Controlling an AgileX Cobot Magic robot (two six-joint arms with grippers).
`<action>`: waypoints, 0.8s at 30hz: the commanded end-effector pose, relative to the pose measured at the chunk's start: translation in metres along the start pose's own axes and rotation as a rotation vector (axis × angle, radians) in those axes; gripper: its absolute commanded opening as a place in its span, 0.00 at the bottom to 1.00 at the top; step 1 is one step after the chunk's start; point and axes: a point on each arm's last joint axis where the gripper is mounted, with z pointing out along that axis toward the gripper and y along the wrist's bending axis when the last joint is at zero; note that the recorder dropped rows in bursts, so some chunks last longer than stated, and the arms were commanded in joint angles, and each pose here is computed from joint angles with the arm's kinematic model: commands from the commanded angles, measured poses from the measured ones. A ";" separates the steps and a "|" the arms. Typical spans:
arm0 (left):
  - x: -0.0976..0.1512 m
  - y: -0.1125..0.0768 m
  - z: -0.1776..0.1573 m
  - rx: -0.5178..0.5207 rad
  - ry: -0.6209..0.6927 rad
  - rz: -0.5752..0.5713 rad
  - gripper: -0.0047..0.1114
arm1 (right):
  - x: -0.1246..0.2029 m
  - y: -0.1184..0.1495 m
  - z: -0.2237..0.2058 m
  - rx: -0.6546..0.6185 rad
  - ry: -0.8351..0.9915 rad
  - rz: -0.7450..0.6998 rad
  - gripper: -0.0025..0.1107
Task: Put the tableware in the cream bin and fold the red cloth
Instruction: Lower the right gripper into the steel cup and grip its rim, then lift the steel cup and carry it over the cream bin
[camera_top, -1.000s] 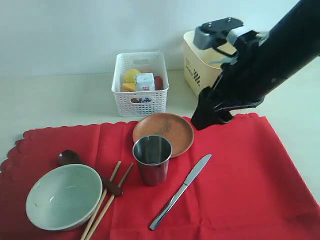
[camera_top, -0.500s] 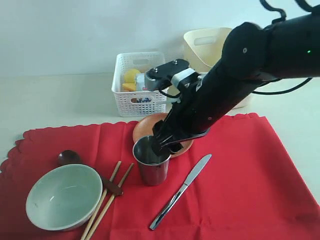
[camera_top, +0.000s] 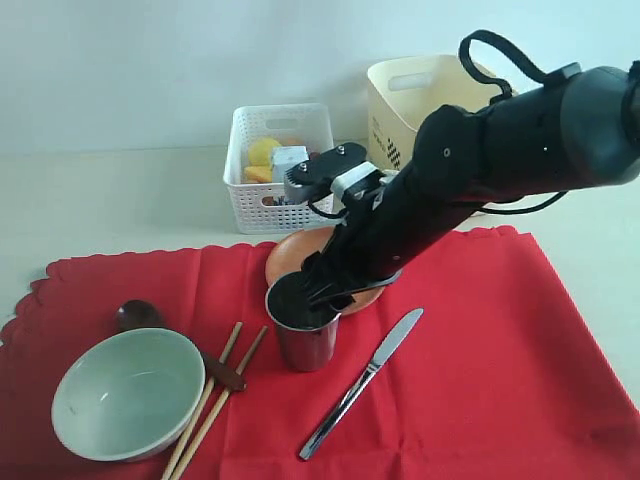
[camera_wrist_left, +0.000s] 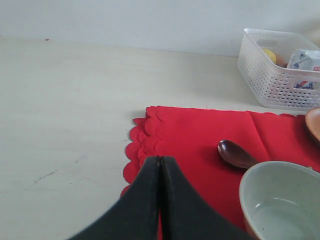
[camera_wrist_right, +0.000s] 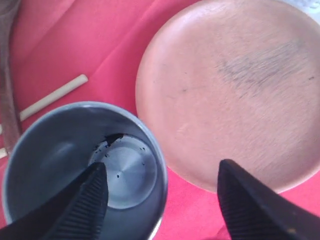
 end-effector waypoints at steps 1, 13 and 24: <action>-0.001 0.000 0.000 0.006 -0.013 -0.003 0.05 | 0.003 -0.001 0.008 0.007 0.009 0.000 0.54; -0.001 0.000 0.000 0.006 -0.013 -0.003 0.05 | 0.003 -0.002 0.011 0.011 0.009 0.001 0.07; -0.001 0.000 0.000 0.006 -0.013 -0.003 0.05 | -0.002 0.001 -0.002 -0.002 -0.025 0.027 0.02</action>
